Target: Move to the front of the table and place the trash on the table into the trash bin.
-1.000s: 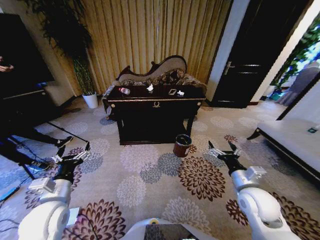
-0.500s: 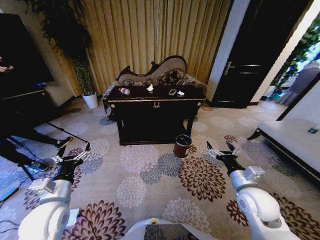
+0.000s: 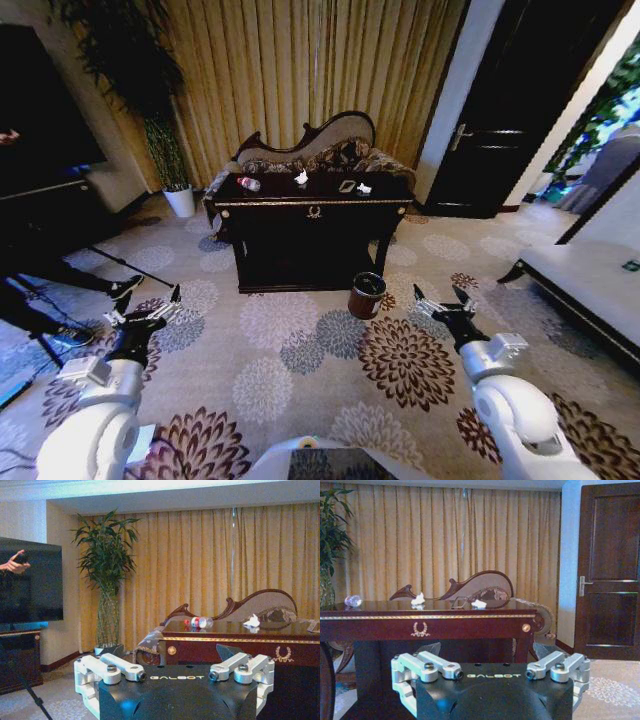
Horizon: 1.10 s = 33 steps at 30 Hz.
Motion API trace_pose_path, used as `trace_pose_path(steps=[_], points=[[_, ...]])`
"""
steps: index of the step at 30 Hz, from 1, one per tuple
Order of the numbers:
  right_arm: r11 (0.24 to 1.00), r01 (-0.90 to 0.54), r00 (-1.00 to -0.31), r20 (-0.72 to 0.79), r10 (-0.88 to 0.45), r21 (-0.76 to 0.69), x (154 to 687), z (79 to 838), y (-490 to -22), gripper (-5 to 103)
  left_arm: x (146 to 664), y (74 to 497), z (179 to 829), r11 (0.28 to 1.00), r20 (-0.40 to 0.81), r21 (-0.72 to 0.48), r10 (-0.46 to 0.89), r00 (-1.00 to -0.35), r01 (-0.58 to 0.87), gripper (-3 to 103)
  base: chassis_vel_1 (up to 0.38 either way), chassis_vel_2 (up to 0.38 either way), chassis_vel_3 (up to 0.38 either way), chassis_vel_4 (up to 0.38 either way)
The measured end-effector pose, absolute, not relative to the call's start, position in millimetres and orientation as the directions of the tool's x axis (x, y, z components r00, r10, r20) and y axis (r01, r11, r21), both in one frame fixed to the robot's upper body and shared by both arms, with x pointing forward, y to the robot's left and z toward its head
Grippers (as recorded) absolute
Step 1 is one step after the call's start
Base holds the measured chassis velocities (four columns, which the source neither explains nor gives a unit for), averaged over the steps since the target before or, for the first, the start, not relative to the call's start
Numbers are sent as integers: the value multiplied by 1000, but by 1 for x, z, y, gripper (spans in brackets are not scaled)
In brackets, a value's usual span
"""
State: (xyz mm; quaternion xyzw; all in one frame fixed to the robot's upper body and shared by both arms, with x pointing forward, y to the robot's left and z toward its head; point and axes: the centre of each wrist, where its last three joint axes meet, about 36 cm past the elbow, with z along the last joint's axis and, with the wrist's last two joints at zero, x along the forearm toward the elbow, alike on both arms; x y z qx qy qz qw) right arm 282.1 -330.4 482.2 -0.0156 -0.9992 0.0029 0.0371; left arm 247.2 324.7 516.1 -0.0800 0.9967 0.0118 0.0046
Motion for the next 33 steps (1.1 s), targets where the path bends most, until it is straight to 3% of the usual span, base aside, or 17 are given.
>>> trace_pose_path(steps=[33], points=[[1000, 30, -997, 70, 30, -4, 281, 481, -330, 100, 245, 323, 518, 988, -18, 23, -152, -988, -153, 100, -66, 65, 66, -68]])
